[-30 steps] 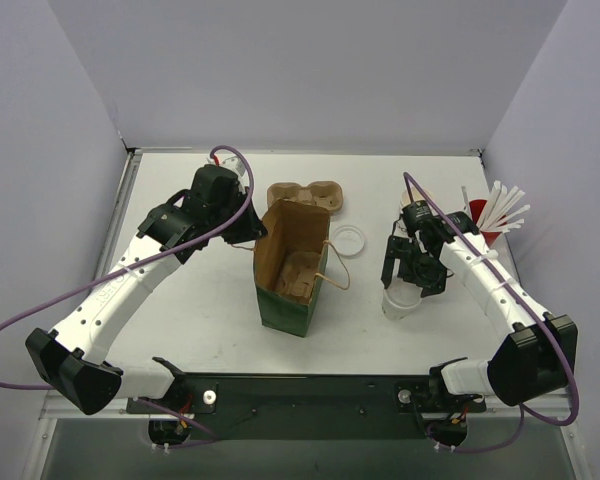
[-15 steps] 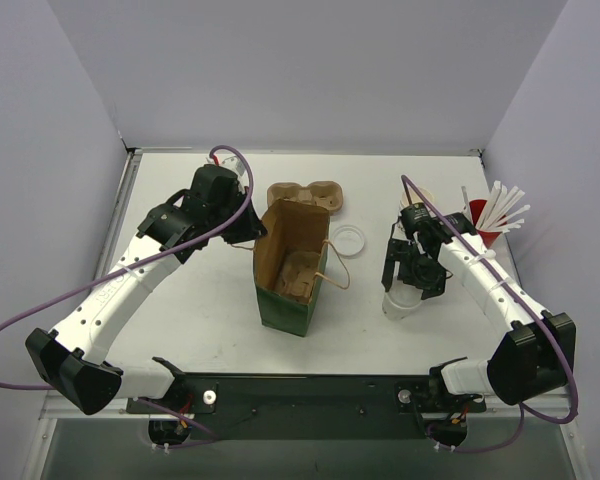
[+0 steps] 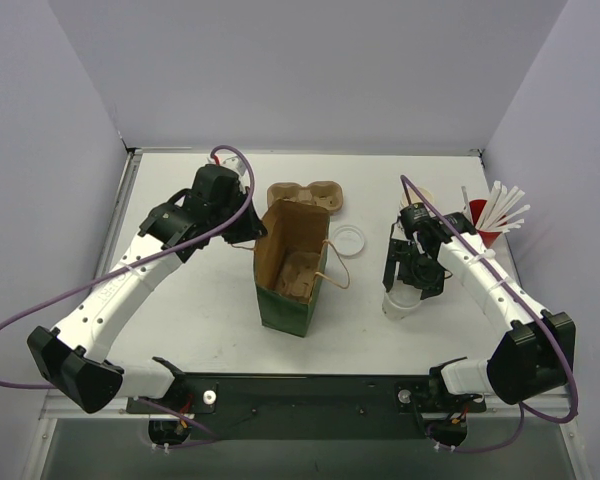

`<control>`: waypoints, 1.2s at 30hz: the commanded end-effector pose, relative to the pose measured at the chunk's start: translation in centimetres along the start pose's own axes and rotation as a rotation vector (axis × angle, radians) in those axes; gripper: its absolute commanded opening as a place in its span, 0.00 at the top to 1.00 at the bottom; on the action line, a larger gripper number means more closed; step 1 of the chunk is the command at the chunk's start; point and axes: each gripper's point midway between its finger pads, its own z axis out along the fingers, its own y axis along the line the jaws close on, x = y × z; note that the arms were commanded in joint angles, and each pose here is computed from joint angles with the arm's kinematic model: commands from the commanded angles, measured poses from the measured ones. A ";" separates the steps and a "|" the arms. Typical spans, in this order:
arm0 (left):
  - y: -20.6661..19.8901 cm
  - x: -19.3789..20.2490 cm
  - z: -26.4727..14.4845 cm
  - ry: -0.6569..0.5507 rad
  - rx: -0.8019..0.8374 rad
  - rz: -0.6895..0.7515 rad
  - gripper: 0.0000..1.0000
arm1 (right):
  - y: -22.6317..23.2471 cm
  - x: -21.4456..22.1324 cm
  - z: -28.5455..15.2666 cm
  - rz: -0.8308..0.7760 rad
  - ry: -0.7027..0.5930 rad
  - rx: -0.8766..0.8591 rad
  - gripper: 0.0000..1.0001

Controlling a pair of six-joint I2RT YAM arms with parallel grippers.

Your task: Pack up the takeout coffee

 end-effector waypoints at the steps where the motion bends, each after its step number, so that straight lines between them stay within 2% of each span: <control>1: -1.3 -1.5 -0.4 -0.042 0.044 0.001 1.00 | -0.2 0.7 -1.0 -0.024 0.041 0.014 0.40; 12: -0.5 -2.5 -0.8 -0.071 -0.007 0.066 1.00 | 0.6 -0.2 -3.2 -0.014 -0.008 -0.046 0.44; 18: 0.9 -5.6 -2.2 -0.160 -0.092 0.186 1.00 | 1.5 -1.3 -5.7 -0.007 -0.067 -0.106 0.45; 24: 0.4 -8.3 -3.6 -0.217 -0.110 0.389 1.00 | 2.7 -3.0 -9.2 0.003 -0.149 -0.179 0.45; 32: 0.3 -8.4 -0.1 -0.159 -0.309 0.579 1.00 | 4.2 -5.2 -13.6 0.034 -0.255 -0.284 0.45; 36: -0.4 -7.8 1.6 -0.147 -0.367 0.608 1.00 | 5.3 -6.2 -16.1 0.055 -0.300 -0.352 0.45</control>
